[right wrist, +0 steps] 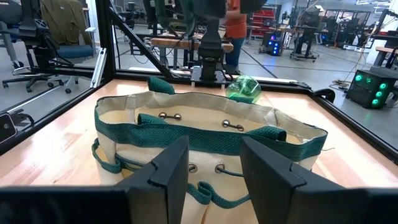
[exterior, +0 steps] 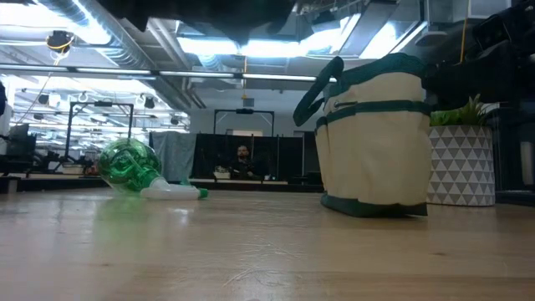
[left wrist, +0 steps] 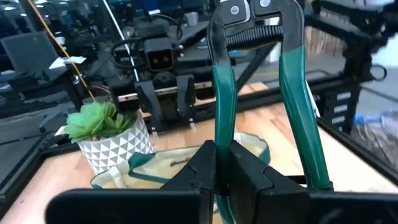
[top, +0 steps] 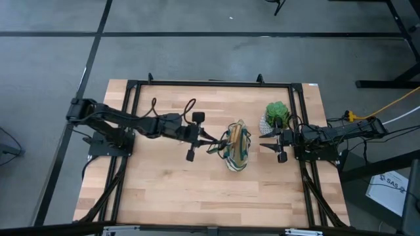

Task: Pick & Place Garden tools in Gardening bag
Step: Put the green scissors into the white gardening bag

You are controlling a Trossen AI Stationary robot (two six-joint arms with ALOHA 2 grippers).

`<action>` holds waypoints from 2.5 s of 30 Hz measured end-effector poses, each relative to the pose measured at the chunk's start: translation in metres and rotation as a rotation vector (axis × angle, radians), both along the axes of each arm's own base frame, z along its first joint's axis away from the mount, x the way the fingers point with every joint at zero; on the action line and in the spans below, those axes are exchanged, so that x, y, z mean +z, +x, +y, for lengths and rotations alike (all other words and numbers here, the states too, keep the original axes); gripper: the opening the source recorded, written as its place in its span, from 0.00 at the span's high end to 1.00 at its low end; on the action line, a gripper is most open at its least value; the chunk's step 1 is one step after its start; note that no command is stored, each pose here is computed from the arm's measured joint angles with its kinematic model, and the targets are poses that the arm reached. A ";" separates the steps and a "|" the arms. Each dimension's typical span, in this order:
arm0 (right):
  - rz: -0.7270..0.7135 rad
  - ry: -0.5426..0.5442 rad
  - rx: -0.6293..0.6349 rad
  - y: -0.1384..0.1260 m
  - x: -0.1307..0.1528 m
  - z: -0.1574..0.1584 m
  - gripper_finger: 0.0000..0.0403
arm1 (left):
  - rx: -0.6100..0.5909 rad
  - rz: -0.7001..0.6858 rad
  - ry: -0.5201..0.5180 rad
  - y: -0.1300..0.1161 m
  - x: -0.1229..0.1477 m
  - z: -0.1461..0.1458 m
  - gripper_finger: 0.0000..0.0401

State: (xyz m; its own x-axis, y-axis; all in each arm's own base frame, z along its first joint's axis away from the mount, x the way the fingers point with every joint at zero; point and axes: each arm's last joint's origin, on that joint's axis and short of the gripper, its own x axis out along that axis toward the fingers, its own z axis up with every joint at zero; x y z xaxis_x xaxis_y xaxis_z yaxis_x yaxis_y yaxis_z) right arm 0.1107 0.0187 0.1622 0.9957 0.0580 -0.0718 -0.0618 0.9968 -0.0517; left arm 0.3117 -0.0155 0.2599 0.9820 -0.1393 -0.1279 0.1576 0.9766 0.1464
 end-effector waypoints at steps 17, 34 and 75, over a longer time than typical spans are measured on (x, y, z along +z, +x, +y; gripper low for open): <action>0.000 0.000 0.000 0.000 0.000 0.000 0.64 | -0.027 -0.043 -0.073 0.003 0.002 -0.001 0.95; -0.001 0.000 0.000 0.000 0.000 0.000 0.64 | 0.220 -0.002 -0.174 0.002 -0.002 -0.002 0.95; -0.001 0.000 0.000 0.000 0.000 0.000 0.64 | 0.308 0.084 -0.190 0.000 -0.012 -0.007 0.95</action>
